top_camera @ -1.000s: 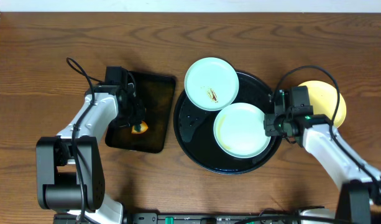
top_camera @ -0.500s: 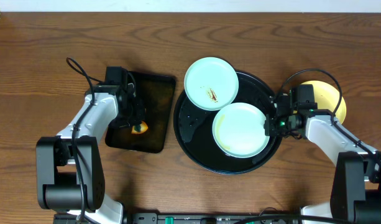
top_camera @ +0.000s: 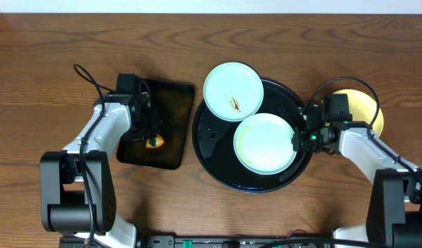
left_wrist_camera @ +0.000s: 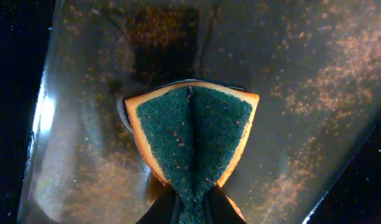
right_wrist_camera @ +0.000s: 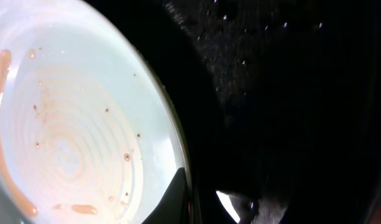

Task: Clean dirty plates on tray and stack at the side

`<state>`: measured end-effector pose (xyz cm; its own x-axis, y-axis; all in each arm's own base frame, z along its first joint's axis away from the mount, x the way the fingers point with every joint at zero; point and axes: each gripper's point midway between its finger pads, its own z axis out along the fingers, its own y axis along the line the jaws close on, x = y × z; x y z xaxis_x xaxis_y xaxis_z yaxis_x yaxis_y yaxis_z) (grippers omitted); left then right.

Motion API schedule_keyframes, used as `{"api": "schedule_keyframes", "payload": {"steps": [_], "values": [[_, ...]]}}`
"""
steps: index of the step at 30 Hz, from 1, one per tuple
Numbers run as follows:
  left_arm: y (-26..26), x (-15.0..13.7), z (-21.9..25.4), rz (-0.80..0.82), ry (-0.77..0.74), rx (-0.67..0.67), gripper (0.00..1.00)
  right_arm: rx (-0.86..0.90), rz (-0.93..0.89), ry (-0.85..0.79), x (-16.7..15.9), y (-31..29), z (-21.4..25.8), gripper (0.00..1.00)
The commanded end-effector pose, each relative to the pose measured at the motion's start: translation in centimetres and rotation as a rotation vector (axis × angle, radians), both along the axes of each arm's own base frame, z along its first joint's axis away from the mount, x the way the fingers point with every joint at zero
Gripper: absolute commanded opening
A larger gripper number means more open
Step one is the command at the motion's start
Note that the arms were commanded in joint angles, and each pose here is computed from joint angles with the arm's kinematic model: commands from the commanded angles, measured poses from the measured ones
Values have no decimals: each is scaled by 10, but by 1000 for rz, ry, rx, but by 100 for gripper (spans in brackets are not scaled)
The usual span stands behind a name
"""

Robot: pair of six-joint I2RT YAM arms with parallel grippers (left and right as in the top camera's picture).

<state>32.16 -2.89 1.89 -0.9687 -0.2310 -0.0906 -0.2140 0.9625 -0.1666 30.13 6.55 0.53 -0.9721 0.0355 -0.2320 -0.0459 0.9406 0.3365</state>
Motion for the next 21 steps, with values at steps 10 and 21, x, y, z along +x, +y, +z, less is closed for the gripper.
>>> {"api": "schedule_keyframes", "payload": {"steps": [10,21], "values": [[2,-3,-3,8,13,12,10,-70,47,-262,21,-7,72,1],[2,-3,-3,8,13,12,10,-319,28,-464,40,-35,114,1]]}}
